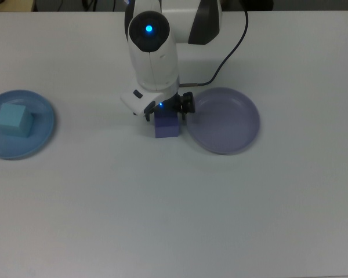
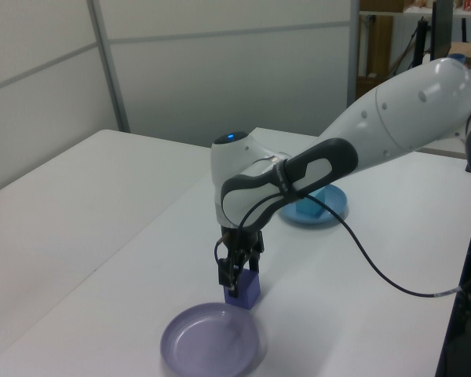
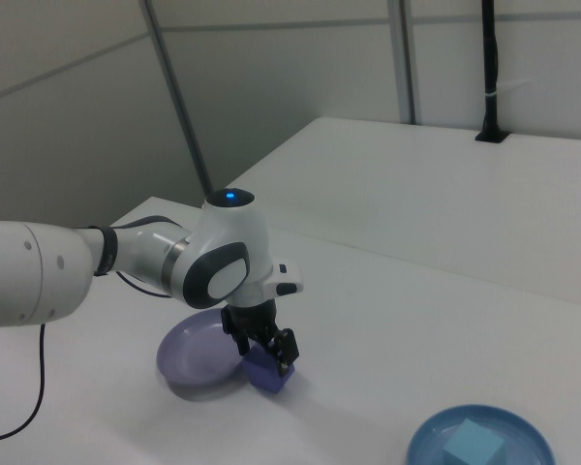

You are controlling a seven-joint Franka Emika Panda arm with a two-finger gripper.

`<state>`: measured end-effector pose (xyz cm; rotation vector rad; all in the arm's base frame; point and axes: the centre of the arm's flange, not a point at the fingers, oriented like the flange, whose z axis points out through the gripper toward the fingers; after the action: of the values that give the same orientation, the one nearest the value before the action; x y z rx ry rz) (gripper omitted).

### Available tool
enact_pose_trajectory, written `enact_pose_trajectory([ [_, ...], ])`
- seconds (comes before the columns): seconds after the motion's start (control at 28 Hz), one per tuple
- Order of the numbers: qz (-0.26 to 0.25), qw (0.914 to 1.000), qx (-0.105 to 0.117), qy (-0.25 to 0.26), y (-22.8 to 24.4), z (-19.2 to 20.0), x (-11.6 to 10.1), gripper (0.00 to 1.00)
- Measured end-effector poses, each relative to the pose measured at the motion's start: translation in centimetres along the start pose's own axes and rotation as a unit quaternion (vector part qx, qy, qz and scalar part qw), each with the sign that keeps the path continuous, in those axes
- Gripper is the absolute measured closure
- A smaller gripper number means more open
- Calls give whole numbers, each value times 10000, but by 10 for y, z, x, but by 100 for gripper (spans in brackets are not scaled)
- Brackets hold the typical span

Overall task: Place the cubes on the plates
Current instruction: 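Place the purple cube onto the lavender plate and open the gripper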

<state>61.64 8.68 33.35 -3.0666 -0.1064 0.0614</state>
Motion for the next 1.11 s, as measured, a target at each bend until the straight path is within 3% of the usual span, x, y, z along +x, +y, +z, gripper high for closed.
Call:
enact_pose_trajectory([
  [0.11,-21,10000,-55,14,1,4,1,0],
  [0.39,-25,9999,-55,123,2,-8,3,34],
  [0.46,12,9999,-43,150,1,-14,2,38],
  [0.75,41,9997,38,219,-44,-48,-11,41],
  [1.11,-82,9992,-325,229,-125,-41,-29,40],
])
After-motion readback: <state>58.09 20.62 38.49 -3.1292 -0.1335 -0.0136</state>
